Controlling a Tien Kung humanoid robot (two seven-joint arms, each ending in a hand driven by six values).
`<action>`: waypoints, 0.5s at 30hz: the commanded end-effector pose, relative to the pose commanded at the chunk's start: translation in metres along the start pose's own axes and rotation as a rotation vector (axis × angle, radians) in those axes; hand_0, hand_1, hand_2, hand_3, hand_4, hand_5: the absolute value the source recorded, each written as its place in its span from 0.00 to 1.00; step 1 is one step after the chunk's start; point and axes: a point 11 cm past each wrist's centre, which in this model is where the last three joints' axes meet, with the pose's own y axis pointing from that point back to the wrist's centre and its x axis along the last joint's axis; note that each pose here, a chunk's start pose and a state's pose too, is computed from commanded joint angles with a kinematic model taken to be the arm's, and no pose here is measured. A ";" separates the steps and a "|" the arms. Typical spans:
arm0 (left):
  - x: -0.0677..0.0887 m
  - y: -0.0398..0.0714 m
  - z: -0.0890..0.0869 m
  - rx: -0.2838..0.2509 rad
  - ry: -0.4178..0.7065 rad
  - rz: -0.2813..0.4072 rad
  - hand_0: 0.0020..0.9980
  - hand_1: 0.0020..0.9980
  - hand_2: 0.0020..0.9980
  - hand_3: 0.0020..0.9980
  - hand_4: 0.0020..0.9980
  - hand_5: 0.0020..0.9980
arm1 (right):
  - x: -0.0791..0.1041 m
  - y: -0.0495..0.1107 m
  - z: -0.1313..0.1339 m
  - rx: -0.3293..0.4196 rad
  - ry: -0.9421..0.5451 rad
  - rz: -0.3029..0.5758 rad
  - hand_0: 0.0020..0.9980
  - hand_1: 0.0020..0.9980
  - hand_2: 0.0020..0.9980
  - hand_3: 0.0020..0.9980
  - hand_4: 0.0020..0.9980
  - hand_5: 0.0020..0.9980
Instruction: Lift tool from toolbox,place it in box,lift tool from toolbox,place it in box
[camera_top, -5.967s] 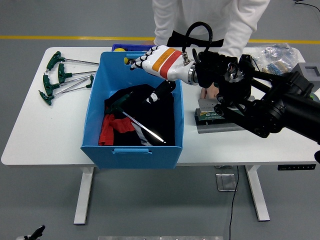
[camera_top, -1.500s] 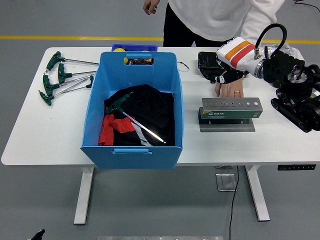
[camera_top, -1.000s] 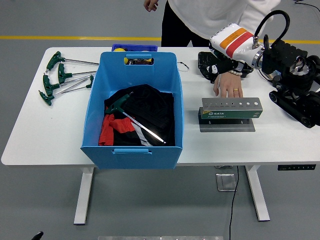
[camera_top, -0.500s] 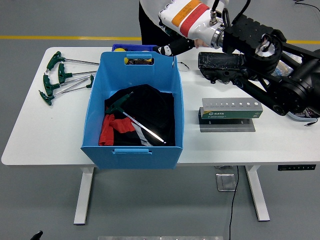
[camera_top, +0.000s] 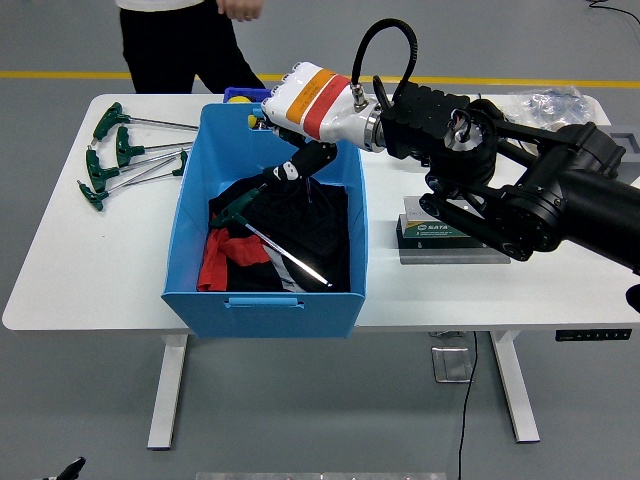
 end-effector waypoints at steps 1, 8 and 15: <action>0.000 0.000 0.000 0.000 0.000 0.000 0.74 0.68 0.73 0.64 0.68 0.57 | -0.002 0.000 0.000 0.001 -0.002 -0.008 0.65 0.65 0.76 0.77 0.87 0.58; 0.000 0.000 -0.001 0.003 -0.003 0.000 0.74 0.68 0.73 0.64 0.68 0.57 | -0.006 0.002 0.001 0.008 -0.039 0.011 0.80 0.78 0.89 1.00 0.90 0.56; -0.001 0.000 -0.001 0.004 0.000 -0.001 0.74 0.68 0.73 0.64 0.68 0.57 | -0.011 0.003 0.003 0.001 -0.056 0.017 0.84 0.83 0.94 1.00 0.91 0.55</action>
